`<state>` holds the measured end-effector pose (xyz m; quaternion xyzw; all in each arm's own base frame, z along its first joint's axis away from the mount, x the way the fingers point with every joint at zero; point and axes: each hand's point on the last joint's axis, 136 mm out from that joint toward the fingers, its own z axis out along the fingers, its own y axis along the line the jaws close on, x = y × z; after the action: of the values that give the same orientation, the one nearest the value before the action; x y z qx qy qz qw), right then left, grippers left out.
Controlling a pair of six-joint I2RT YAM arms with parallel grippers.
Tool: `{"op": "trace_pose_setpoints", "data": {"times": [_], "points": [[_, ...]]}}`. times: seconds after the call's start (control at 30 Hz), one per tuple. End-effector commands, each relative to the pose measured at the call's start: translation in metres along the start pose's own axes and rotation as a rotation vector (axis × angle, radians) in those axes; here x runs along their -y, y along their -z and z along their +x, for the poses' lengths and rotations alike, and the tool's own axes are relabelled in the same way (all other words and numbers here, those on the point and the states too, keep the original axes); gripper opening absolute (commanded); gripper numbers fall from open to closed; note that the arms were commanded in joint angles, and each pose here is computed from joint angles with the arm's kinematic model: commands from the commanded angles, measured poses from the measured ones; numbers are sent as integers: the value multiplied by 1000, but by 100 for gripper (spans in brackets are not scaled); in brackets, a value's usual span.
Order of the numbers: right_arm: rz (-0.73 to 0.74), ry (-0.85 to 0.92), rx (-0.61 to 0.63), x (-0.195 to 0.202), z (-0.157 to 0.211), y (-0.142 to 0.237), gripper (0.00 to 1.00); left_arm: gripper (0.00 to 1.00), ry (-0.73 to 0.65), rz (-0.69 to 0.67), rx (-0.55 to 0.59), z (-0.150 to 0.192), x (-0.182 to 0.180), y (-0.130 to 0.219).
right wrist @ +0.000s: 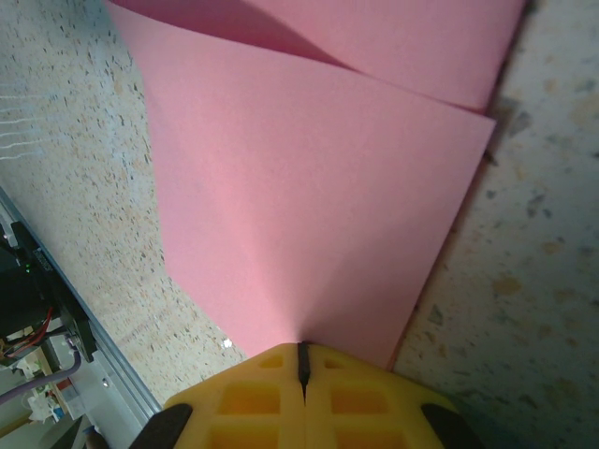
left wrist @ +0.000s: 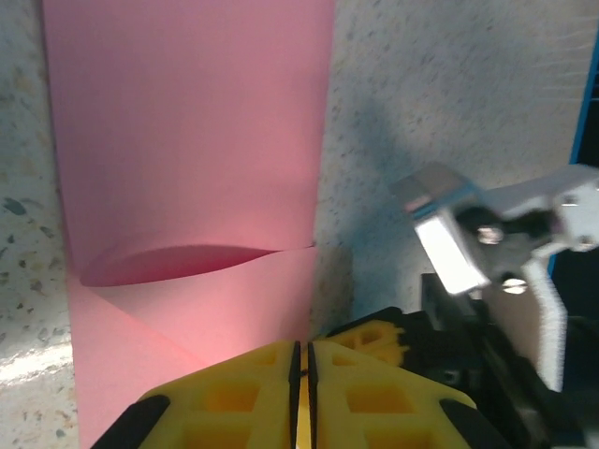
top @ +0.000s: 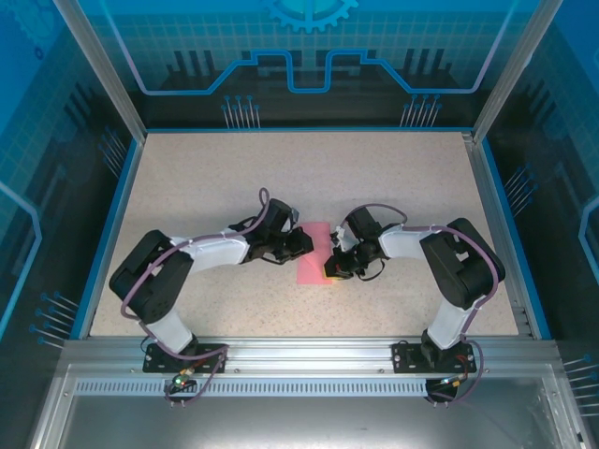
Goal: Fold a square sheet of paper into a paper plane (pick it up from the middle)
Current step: Fold the triangle a second time at the center of the table.
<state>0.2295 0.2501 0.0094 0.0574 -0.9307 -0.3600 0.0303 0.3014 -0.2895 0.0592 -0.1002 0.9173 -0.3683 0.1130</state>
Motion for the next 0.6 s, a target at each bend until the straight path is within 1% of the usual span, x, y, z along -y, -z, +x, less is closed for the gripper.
{"op": "trace_pose_setpoints", "data": {"times": [0.0,0.17,0.37,0.47,0.5,0.57], "points": [[70,-84,-56,22,17,-3,4,13,6,13,-45,8,-6,-13],[50,-76,-46,17,15,0,5,12,24,-56,-55,12,-29,-24],[9,-8,-25,-15,6,8,7,9,42,-202,-59,16,-63,-27],[11,21,-27,-28,4,6,7,9,43,-212,-60,18,-67,-27],[1,44,-12,-38,-4,7,7,9,46,-213,-63,19,-69,-27],[13,50,-8,-43,-9,3,7,9,42,-208,-61,19,-67,-27]]}}
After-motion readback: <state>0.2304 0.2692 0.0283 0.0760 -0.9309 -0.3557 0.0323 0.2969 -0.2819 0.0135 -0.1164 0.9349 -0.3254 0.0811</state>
